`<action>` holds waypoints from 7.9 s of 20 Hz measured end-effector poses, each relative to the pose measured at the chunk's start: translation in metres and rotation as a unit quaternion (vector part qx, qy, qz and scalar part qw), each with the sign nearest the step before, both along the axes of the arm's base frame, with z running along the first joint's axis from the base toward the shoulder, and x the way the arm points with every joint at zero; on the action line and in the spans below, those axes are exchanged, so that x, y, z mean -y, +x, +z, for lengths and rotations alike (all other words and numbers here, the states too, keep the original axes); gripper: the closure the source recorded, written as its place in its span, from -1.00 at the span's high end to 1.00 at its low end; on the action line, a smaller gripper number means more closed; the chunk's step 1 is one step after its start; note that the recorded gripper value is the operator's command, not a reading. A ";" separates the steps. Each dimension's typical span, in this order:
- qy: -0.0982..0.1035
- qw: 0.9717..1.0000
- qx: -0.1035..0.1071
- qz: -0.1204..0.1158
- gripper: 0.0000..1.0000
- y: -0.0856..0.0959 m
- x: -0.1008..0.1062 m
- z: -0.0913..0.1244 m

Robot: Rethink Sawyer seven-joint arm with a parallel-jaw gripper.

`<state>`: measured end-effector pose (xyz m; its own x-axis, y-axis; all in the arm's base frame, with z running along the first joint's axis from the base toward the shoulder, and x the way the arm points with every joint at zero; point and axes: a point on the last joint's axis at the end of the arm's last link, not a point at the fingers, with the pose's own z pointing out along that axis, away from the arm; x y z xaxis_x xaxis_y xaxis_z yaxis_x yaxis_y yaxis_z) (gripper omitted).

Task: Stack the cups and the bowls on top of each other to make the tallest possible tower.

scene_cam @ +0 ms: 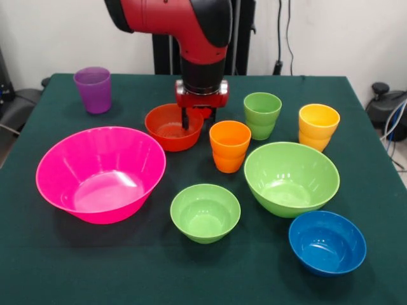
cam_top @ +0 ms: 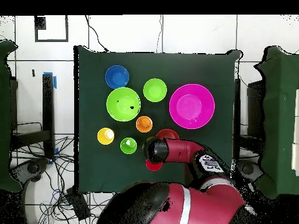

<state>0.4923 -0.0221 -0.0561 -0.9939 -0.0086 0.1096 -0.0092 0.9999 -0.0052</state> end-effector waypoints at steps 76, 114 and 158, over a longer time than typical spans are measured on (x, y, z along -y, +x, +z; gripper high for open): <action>-0.115 0.993 0.037 0.011 1.00 0.070 -0.007 0.058; -0.109 0.994 0.014 0.004 1.00 0.062 -0.009 0.026; -0.109 0.994 0.014 0.004 -1.00 0.062 -0.009 0.026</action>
<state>0.5546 -0.0132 -0.0297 -0.9967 0.0053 0.0816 -0.0130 0.9748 -0.2226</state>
